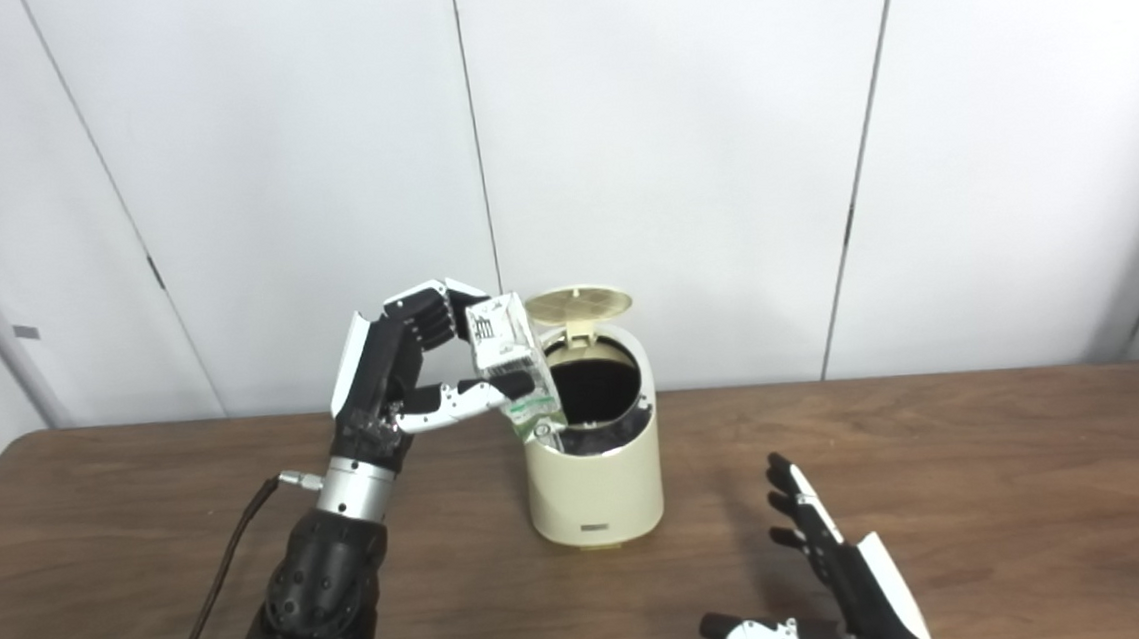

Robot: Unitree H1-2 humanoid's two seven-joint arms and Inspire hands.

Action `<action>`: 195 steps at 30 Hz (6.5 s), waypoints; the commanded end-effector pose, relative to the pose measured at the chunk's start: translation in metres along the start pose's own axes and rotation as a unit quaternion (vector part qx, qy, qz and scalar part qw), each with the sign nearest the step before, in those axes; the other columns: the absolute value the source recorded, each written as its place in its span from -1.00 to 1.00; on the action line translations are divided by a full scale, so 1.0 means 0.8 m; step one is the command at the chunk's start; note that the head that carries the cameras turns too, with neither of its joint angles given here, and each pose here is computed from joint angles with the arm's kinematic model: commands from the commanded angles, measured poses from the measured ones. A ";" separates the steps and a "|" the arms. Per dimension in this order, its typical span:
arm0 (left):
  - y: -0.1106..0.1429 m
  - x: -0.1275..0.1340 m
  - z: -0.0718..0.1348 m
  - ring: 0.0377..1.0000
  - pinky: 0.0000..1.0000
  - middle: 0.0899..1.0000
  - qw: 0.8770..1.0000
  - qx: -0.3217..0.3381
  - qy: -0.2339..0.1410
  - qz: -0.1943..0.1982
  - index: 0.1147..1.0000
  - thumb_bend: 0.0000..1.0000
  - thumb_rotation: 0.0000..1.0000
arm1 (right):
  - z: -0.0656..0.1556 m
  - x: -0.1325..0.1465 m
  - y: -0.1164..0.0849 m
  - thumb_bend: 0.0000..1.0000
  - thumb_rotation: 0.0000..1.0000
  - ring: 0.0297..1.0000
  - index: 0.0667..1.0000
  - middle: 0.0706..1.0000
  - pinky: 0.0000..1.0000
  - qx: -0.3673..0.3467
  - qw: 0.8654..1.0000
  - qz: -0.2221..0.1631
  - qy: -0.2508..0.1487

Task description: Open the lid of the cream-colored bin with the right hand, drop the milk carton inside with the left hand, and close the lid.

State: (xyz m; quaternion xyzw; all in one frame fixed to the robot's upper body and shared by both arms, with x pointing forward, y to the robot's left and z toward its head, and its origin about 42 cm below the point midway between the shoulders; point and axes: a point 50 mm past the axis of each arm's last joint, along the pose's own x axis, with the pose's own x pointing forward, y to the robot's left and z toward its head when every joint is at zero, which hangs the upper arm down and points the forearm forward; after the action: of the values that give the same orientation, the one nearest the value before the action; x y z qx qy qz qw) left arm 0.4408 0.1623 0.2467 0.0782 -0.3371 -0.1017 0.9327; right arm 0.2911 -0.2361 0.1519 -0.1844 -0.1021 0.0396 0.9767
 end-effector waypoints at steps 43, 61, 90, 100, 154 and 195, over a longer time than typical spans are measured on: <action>-0.041 0.071 -0.012 -0.14 -0.08 -0.16 0.987 0.137 -0.057 0.061 -0.14 0.05 -1.00 | 0.029 0.005 0.013 0.61 -0.27 0.87 0.95 0.95 0.67 0.020 0.998 -0.030 -0.053; -0.040 0.051 -0.035 -0.08 -0.10 -0.15 0.991 0.131 -0.010 0.027 -0.11 0.05 -1.00 | 0.029 0.007 0.012 0.65 -0.22 0.88 0.93 0.94 0.73 0.025 0.998 -0.034 -0.055; -0.003 0.038 -0.004 0.05 -0.03 0.22 0.990 0.115 -0.057 0.065 0.27 0.48 -0.66 | 0.024 0.007 0.002 0.68 -0.34 0.87 0.94 0.94 0.73 0.026 0.998 -0.022 -0.059; 0.054 0.002 0.033 -0.08 -0.20 0.03 0.995 0.029 -0.071 0.070 -0.14 0.02 -0.87 | 0.021 0.009 -0.003 0.70 -0.29 0.88 0.95 0.95 0.72 0.021 0.998 -0.016 -0.056; 0.055 -0.188 -0.004 0.12 -0.09 0.27 0.986 -0.061 0.148 0.052 0.30 0.44 -0.64 | 0.059 0.062 -0.062 0.59 -0.39 0.77 0.79 0.82 0.62 -0.060 0.989 -0.020 -0.135; 0.037 -0.192 -0.020 0.20 -0.02 0.33 0.985 -0.071 0.151 0.050 0.38 0.43 -0.63 | 0.241 0.227 -0.027 0.47 0.18 1.00 0.80 0.82 0.85 -0.349 0.906 0.164 -0.173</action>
State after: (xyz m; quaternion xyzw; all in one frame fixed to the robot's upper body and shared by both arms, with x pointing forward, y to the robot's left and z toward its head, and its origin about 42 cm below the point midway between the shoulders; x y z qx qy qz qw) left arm 0.3331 0.2327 0.1327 0.0161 -0.1495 -0.0647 0.9865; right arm 0.4278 -0.1677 0.3394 -0.5065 -0.2033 0.2080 0.8117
